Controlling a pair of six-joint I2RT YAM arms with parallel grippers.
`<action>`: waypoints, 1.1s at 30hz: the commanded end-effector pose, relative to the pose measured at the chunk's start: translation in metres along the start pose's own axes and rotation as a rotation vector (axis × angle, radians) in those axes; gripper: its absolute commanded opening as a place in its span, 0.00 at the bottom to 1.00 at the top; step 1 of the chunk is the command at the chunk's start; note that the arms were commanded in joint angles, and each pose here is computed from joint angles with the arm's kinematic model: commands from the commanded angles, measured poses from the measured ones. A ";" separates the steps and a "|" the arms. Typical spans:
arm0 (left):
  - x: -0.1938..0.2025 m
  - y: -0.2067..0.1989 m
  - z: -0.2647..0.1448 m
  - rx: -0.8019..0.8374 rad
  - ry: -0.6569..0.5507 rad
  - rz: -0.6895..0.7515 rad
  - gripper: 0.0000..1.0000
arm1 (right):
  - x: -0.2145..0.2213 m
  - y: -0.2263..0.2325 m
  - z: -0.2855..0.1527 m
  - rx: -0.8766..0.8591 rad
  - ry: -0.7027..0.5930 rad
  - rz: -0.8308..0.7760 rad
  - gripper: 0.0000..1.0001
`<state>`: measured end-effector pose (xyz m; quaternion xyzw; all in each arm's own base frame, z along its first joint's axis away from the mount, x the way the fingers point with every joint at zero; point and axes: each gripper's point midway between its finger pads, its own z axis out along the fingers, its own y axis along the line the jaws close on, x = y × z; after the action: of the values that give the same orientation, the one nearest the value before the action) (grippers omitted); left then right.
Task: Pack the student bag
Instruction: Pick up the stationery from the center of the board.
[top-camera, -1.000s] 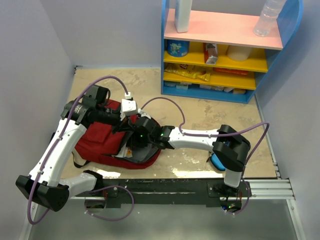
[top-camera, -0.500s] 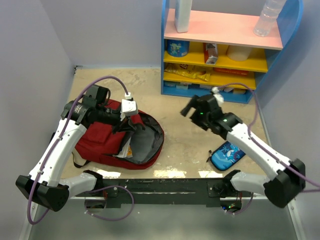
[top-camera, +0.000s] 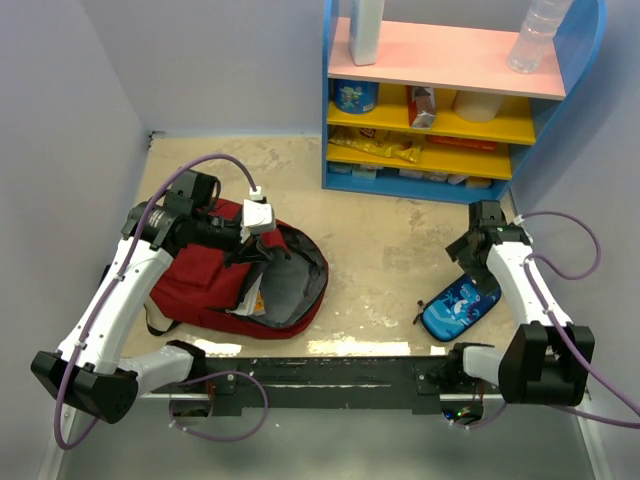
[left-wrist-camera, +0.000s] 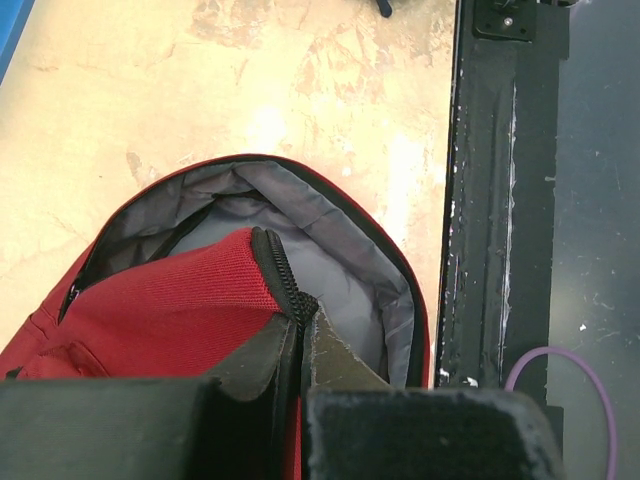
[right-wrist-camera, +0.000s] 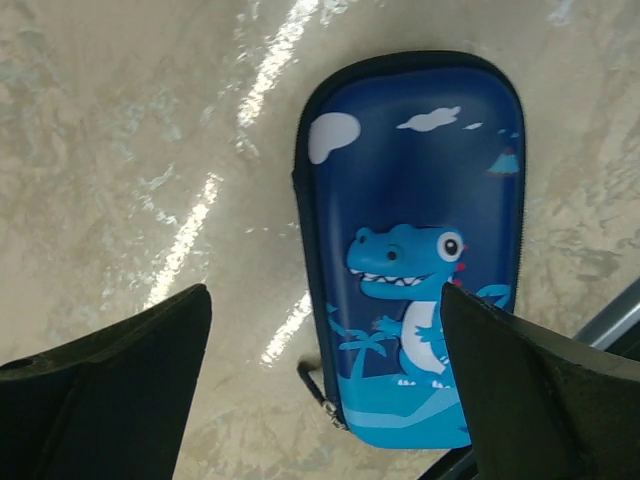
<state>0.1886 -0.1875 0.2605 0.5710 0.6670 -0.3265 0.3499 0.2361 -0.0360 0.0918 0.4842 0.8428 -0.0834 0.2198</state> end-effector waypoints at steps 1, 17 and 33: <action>-0.018 -0.004 -0.002 0.018 -0.064 0.098 0.00 | -0.012 -0.026 -0.001 0.068 -0.049 0.006 0.99; -0.026 -0.005 -0.001 0.038 -0.101 0.118 0.00 | 0.016 -0.045 0.044 0.293 0.080 -0.061 0.98; -0.026 -0.003 -0.002 0.019 -0.098 0.145 0.00 | 0.071 0.055 0.033 -0.072 0.190 -0.065 0.41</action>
<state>0.1896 -0.1885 0.2616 0.5848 0.6524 -0.3231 0.3577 0.2116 -0.0330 0.0362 0.4322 0.8770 -0.1703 0.1227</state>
